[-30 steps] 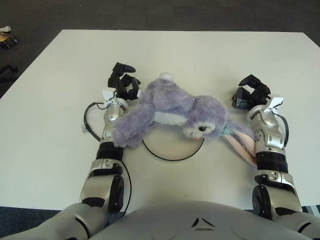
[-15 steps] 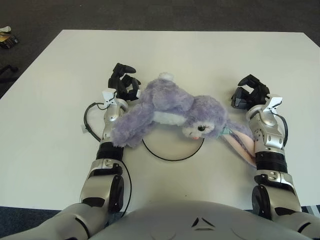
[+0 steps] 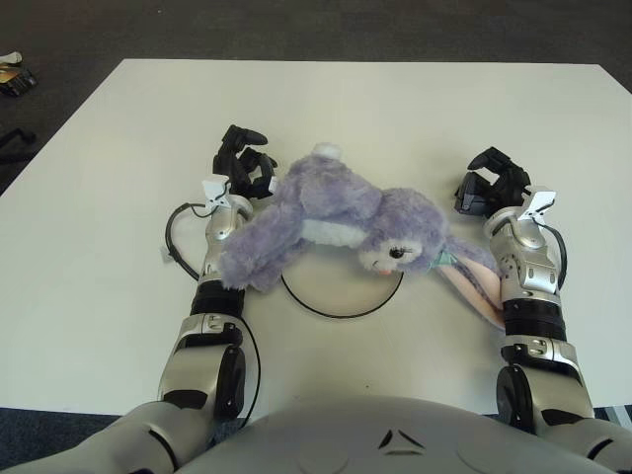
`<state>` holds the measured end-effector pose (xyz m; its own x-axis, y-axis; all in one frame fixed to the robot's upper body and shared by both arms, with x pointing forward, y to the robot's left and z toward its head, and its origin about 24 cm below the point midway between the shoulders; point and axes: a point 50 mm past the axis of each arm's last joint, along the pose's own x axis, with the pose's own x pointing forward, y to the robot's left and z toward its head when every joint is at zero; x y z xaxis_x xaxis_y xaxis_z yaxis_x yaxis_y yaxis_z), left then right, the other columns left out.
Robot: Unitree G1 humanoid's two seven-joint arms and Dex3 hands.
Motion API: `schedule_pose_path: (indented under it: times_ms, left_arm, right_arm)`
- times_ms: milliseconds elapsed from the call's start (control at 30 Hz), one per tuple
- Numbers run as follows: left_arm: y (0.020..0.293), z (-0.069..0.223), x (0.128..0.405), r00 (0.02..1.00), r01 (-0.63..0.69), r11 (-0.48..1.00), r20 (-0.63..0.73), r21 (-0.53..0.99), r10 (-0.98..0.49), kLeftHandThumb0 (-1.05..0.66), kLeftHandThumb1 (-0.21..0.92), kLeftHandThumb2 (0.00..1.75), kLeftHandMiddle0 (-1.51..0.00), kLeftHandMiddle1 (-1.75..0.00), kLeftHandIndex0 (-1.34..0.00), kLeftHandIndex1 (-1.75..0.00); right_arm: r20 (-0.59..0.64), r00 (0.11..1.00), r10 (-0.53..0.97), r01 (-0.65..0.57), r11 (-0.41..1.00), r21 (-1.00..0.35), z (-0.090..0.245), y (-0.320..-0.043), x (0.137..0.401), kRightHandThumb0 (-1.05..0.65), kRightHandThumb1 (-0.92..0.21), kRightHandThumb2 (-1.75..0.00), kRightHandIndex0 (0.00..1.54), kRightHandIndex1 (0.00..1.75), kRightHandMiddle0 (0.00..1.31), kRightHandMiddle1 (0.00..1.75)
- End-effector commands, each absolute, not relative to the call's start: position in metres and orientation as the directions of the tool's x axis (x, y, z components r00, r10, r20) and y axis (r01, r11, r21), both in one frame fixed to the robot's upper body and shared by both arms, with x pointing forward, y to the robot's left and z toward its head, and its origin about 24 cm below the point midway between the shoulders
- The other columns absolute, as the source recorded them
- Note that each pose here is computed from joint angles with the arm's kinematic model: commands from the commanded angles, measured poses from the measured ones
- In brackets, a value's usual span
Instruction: Put the doll into the plate.
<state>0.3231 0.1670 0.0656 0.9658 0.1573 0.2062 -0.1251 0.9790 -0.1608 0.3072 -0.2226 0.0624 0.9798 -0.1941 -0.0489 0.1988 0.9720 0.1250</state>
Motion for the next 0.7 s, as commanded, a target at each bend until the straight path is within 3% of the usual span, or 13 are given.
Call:
schedule_pose_path:
  times_ms: [0, 133, 300, 667]
  left_arm:
    - [0.1676, 0.0578, 0.3198, 0.968, -0.156, 0.973, 0.170, -0.168, 0.185, -0.01, 0.23, 1.40, -0.74, -1.65, -0.42, -1.75]
    - [0.1681, 0.0567, 0.3189, 0.966, -0.179, 0.968, 0.155, -0.177, 0.207, -0.01, 0.24, 1.40, -0.75, -1.65, -0.40, -1.75]
    - [0.1698, 0.0552, 0.3175, 0.964, -0.203, 0.962, 0.137, -0.180, 0.229, -0.01, 0.22, 1.43, -0.59, -1.73, -0.53, -1.75]
    - [0.1754, 0.0520, 0.3167, 0.951, -0.265, 0.949, 0.115, -0.172, 0.286, -0.01, 0.21, 1.45, -0.58, -1.75, -0.57, -1.75]
  right_arm:
    - [-0.181, 0.967, -0.182, 0.212, 0.964, 0.162, 0.0340, -0.2142, 0.2984, -0.01, 0.09, -1.75, 0.88, 1.75, 0.77, 1.65]
    - [-0.175, 0.967, -0.187, 0.217, 0.962, 0.168, 0.0344, -0.2141, 0.2982, -0.01, 0.10, -1.75, 0.89, 1.75, 0.78, 1.64]
    - [-0.168, 0.968, -0.186, 0.215, 0.961, 0.174, 0.0344, -0.2128, 0.2978, -0.01, 0.10, -1.75, 0.89, 1.75, 0.79, 1.63]
    - [-0.139, 0.972, -0.188, 0.209, 0.967, 0.149, 0.0344, -0.2074, 0.2972, -0.01, 0.09, -1.75, 0.87, 1.75, 0.78, 1.65]
